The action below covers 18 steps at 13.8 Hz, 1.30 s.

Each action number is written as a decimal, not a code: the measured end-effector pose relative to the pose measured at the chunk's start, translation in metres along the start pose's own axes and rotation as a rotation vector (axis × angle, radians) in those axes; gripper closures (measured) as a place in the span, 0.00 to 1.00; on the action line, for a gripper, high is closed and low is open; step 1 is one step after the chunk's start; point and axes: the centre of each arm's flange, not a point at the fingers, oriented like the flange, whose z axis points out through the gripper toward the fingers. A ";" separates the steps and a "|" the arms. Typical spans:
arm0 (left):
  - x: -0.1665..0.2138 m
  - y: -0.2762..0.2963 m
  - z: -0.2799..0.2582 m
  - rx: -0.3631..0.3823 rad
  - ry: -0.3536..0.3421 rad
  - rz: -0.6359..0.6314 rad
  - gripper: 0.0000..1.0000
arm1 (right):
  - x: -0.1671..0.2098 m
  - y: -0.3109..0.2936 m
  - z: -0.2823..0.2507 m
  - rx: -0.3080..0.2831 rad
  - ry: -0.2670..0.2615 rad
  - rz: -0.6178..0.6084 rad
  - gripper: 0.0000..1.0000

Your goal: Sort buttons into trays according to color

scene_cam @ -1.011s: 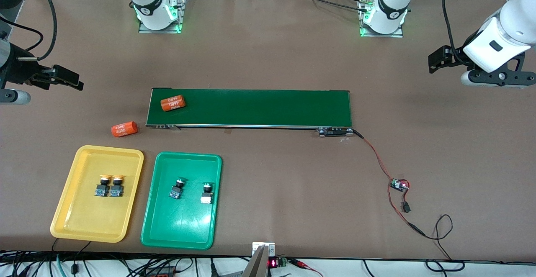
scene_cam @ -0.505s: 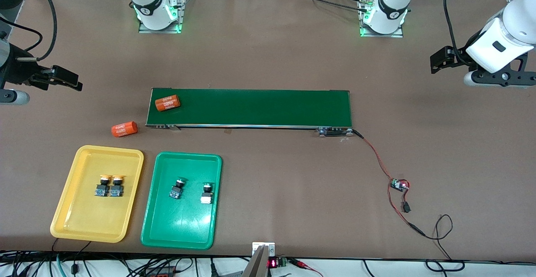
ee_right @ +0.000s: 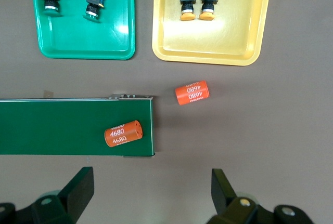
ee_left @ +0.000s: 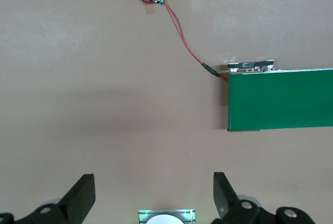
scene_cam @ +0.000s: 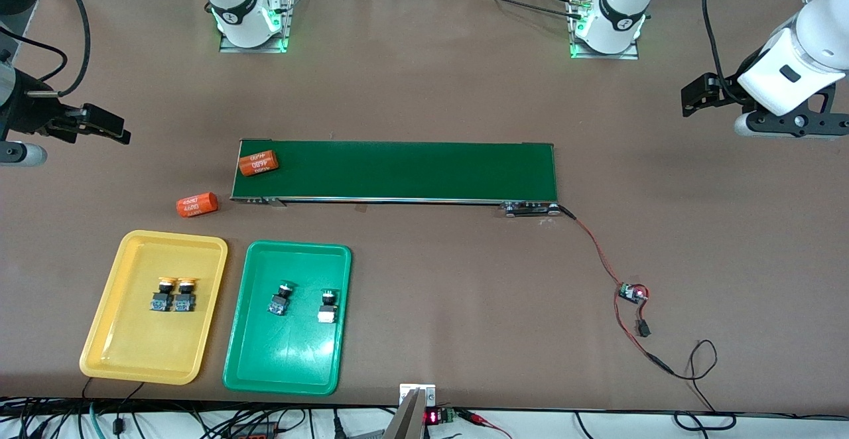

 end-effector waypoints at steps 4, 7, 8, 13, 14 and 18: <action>0.000 0.002 0.000 0.000 0.000 0.003 0.00 | 0.000 0.000 0.000 -0.003 0.001 0.000 0.00; -0.001 0.007 0.000 0.002 0.000 0.013 0.00 | 0.000 0.002 0.000 -0.021 0.002 0.000 0.00; -0.001 0.015 0.000 0.004 0.001 0.014 0.00 | 0.000 0.003 0.000 -0.024 0.002 0.000 0.00; -0.004 0.034 -0.001 0.009 0.000 -0.011 0.00 | 0.000 0.003 0.000 -0.026 0.003 0.000 0.00; -0.004 0.034 -0.001 0.009 0.000 -0.011 0.00 | 0.000 0.003 0.000 -0.026 0.003 0.000 0.00; -0.005 0.037 -0.002 0.010 -0.003 -0.008 0.00 | 0.000 0.005 0.000 -0.048 0.005 0.000 0.00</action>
